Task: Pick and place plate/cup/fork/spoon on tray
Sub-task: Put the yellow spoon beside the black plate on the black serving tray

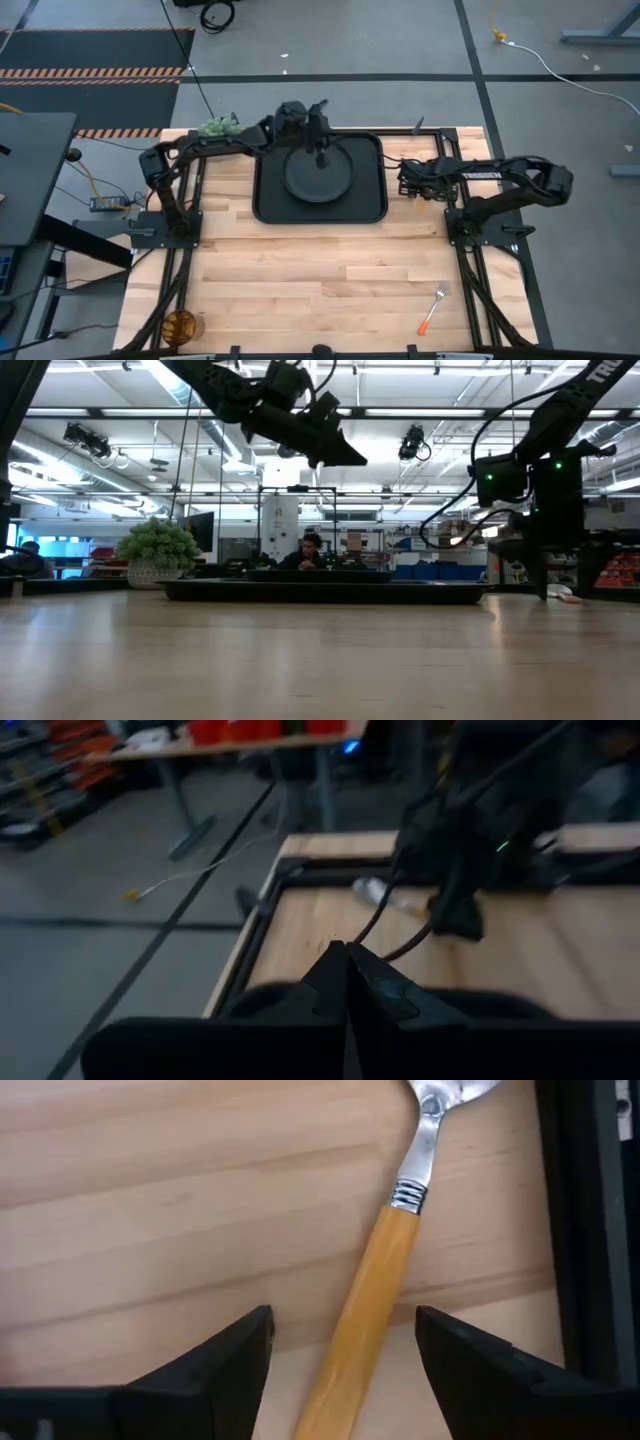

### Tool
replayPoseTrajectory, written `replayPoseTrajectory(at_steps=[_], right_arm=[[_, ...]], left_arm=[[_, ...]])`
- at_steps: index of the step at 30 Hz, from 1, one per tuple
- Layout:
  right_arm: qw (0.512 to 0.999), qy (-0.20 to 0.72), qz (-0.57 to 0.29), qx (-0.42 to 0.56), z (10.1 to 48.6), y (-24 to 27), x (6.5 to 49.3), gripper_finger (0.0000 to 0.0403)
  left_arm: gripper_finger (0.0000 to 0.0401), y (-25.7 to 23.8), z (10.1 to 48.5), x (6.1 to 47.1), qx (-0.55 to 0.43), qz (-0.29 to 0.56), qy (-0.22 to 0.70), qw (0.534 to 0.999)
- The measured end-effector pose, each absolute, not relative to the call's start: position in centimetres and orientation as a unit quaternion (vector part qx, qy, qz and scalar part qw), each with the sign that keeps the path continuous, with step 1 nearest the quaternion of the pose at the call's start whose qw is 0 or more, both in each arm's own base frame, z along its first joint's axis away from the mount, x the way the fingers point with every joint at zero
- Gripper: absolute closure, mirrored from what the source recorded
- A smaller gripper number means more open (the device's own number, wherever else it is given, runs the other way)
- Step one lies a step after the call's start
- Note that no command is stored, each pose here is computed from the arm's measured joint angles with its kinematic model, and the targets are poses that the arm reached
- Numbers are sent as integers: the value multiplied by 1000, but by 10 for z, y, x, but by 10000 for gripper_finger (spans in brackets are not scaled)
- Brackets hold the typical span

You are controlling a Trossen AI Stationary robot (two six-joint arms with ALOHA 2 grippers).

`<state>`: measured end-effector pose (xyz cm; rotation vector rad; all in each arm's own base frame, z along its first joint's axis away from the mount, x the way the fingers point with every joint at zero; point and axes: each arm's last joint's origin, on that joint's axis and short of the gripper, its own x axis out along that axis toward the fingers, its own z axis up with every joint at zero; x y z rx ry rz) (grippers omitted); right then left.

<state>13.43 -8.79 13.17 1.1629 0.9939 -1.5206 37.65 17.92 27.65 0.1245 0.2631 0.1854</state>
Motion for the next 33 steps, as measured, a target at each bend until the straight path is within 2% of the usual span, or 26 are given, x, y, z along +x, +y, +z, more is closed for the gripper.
replayPoseTrajectory(at_steps=[8,15,24,33], right_arm=[[479,395,-620,480,134,-87,133,233],[483,385,-626,476,127,-86,130,294],[522,358,-639,438,133,-82,143,315],[640,267,-610,383,206,-86,196,322]], left_arm=[[388,195,291,369,42,16,46,998],[388,203,299,365,52,11,10,999],[388,208,298,361,33,4,14,999],[388,217,290,353,-23,19,61,998]])
